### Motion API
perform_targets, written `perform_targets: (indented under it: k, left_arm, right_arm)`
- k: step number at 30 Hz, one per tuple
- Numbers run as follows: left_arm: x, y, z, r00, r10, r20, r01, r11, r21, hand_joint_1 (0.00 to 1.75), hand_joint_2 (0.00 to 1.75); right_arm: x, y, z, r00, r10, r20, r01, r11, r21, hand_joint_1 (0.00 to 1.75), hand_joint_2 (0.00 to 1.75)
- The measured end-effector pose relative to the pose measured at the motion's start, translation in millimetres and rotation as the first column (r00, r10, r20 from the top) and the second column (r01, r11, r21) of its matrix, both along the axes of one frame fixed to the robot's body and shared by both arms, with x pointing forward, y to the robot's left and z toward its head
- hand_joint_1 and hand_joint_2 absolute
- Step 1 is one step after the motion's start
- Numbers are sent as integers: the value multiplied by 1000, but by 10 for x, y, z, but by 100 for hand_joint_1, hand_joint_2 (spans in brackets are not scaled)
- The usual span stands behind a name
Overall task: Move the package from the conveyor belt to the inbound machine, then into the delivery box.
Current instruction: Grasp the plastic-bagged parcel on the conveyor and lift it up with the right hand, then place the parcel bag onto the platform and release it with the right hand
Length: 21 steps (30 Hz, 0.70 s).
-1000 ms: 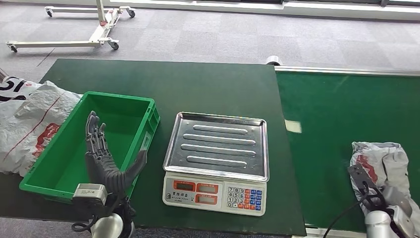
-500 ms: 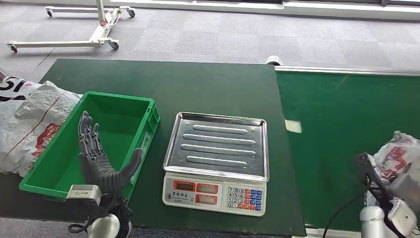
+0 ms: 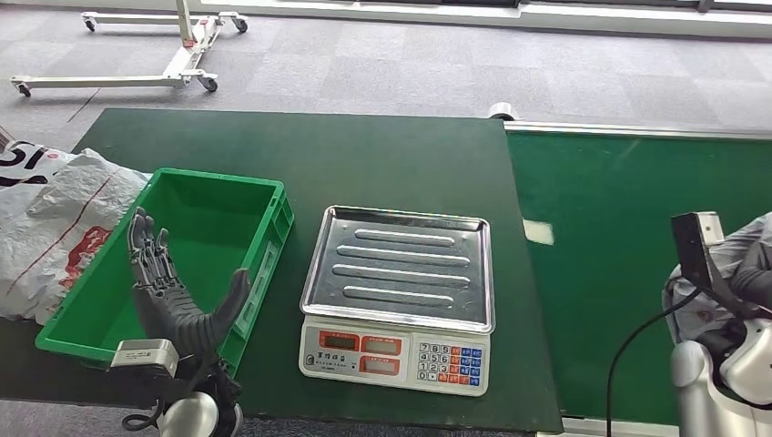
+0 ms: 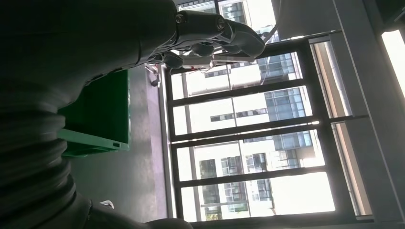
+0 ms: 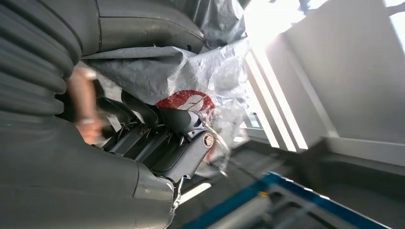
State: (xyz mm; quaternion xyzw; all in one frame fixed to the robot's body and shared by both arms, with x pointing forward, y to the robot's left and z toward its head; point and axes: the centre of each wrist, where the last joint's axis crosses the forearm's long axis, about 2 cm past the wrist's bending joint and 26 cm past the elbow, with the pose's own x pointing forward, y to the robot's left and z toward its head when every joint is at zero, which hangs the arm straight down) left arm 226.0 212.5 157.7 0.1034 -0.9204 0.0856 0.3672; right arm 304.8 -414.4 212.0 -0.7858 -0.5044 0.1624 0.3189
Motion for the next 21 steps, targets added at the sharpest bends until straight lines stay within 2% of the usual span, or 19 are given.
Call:
perform_targets:
  k: [3,5,8,11,14,19,21]
  left_arm:
    - [0,9,12,1000,12,5,-12,1000,-5,0,175]
    - [0,12,19,1000,13,8,-13,1000,-7,0,175]
    - [0,16,19,1000,12,8,-12,1000,-8,0,175]
    - [3,12,22,1000,11,9,-11,1000,-12,0,175]
    - [5,4,26,1000,11,11,-11,1000,-14,0,175]
    - [-2,5,24,1000,26,9,-26,1000,-14,0,175]
    - [-9,10,25,999,34,10,-33,999,-14,0,175]
  right_arm:
    - [78,389,-6,960,262,-94,-268,961,-61,175,175]
    - [101,719,-41,892,422,-164,-437,896,-72,175,175]
    - [67,1197,-89,782,578,-231,-608,790,-80,175,175]
    - [-47,1608,-160,670,690,-273,-731,678,-79,175,175]
    - [-167,1905,-220,575,764,-294,-809,584,-65,175,175]
    - [-263,2147,-255,496,815,-300,-860,508,-45,175,175]
    - [-277,2187,-256,484,823,-299,-868,495,-40,87,175]
